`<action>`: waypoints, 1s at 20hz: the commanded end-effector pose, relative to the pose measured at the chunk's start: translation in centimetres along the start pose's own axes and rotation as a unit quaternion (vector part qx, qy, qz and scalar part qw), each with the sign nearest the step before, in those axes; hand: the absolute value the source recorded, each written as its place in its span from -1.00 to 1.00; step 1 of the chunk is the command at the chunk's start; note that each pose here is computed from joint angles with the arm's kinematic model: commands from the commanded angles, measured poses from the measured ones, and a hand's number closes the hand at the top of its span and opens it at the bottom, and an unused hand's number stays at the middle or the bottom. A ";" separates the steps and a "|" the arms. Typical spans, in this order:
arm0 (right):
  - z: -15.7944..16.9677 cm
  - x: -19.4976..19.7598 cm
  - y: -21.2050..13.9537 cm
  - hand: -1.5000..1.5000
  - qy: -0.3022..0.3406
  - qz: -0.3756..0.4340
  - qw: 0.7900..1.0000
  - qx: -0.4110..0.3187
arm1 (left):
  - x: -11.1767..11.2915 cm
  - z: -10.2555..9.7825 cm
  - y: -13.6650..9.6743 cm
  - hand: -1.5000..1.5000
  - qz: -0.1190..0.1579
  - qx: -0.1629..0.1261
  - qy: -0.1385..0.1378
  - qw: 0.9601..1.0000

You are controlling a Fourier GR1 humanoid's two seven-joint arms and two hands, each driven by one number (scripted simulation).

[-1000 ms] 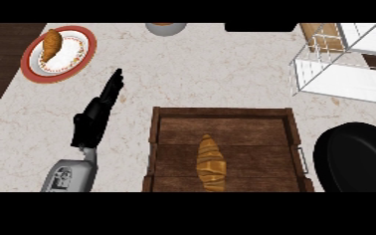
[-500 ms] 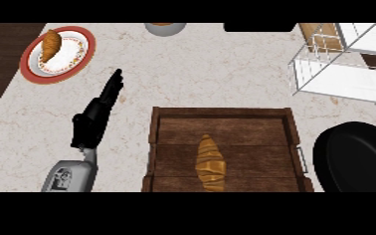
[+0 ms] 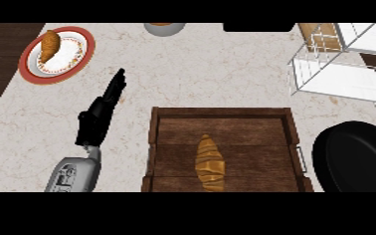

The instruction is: Pick the tomato from the tray and place it in the tiered shelf

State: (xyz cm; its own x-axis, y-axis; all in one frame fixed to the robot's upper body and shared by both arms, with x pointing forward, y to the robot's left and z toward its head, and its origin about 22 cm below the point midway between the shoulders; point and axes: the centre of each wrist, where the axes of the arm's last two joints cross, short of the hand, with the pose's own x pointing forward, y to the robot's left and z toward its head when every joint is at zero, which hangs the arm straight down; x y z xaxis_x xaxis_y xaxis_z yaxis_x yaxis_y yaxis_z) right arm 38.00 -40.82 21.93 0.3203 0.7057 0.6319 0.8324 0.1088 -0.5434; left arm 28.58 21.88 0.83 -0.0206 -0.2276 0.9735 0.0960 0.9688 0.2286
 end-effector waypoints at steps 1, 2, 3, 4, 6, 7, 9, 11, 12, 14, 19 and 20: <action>0.6 -0.2 0.0 -1.00 0.022 -0.028 0.999 0.007 | 0.7 -1.0 1.4 0.00 -0.007 0.007 -0.005 1.000; -1.1 -0.7 -1.6 -1.00 0.034 -0.054 0.998 -0.002 | 0.3 -0.3 0.4 0.00 -0.001 -0.008 0.006 1.000; -0.7 -0.1 -0.9 -1.00 0.032 -0.062 0.997 -0.009 | -0.6 -0.5 1.9 0.00 -0.004 0.006 0.000 1.000; -0.3 0.0 -1.3 -1.00 0.023 -0.072 0.997 -0.003 | 1.2 0.7 -0.4 0.00 -0.005 -0.001 -0.008 1.000; -2.2 -0.9 -3.3 -1.00 0.040 -0.108 0.993 0.011 | -0.2 0.2 0.2 0.00 -0.007 -0.006 -0.001 1.000; -0.1 1.5 -1.4 -1.00 0.035 -0.115 0.993 0.015 | 0.9 -1.6 0.4 0.00 0.001 0.005 0.007 1.000; -0.2 1.0 -2.8 -1.00 0.029 -0.117 0.992 0.025 | 1.6 0.6 -1.0 0.00 -0.005 0.003 -0.005 1.000; -0.6 1.4 -4.4 -1.00 0.015 -0.121 0.991 0.051 | -0.2 1.7 0.6 0.00 -0.003 0.006 0.001 1.000; -1.0 2.3 -4.3 -1.00 0.026 -0.144 0.988 0.044 | 0.4 0.9 1.3 0.00 -0.006 0.005 0.000 1.000; -1.8 3.7 -4.6 -1.00 0.031 -0.144 0.988 0.033 | 0.5 1.1 0.0 0.00 -0.003 0.001 -0.006 1.000; -3.7 1.3 -8.1 -1.00 0.072 -0.258 0.963 -0.032 | 0.4 0.3 1.1 0.00 -0.002 0.008 0.004 1.000; -3.1 2.5 -8.1 -1.00 0.081 -0.274 0.957 -0.052 | 1.9 0.3 0.5 0.00 -0.008 -0.001 -0.003 1.000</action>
State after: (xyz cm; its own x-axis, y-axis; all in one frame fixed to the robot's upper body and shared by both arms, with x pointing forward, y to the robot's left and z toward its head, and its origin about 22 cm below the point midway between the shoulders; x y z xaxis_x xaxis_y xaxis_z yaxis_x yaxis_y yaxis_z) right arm 34.58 -42.05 28.00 -0.0111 0.5172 0.8558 0.9111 0.3579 -0.2044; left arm 28.27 22.16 1.74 -0.0223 -0.2356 0.9716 0.0883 0.9676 0.2367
